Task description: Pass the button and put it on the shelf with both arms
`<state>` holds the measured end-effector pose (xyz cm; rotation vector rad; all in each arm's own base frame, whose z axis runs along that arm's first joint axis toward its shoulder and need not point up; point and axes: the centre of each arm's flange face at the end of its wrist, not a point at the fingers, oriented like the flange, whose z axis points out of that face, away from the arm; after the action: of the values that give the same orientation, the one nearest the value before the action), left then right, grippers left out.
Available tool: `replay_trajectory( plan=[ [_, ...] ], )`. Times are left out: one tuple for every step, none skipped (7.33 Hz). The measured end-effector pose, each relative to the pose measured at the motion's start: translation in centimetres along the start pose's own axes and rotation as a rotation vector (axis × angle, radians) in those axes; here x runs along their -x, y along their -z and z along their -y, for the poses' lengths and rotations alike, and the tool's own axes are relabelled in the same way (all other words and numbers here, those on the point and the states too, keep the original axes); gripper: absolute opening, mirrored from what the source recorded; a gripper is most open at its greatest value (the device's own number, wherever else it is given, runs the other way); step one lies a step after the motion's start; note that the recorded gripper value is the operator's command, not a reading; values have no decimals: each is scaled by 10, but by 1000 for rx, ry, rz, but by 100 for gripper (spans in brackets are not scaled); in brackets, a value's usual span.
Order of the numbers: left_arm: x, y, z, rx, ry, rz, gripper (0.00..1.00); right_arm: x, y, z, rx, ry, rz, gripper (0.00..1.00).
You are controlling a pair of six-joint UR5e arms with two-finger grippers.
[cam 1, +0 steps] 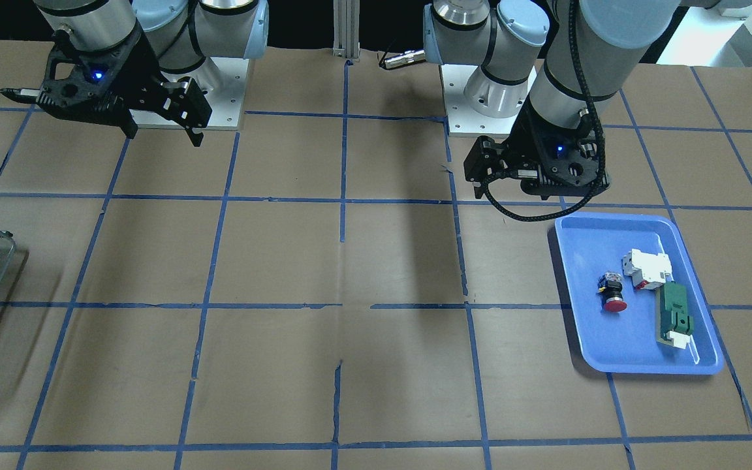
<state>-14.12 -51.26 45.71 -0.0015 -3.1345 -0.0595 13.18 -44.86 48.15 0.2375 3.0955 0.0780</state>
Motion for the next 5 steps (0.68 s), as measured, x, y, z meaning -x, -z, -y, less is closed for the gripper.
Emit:
replay_trajectory(
  plan=[
    [0,-1,0,1,0,0,100,-1,-1,1,2,3,-12,100],
    [0,-1,0,1,0,0,100,-4,-3,0,8,9,-40,100],
    [0,0,-1,-1,-1,0,100,-6,-4,-1,13,10,-56,100],
    [0,1,-2,-4,-1,2,100,-5,-4,0,12,6,-50,100],
    [3,1,-2,-4,3,1,100,-4,-5,0,12,3,-41,100]
  ],
)
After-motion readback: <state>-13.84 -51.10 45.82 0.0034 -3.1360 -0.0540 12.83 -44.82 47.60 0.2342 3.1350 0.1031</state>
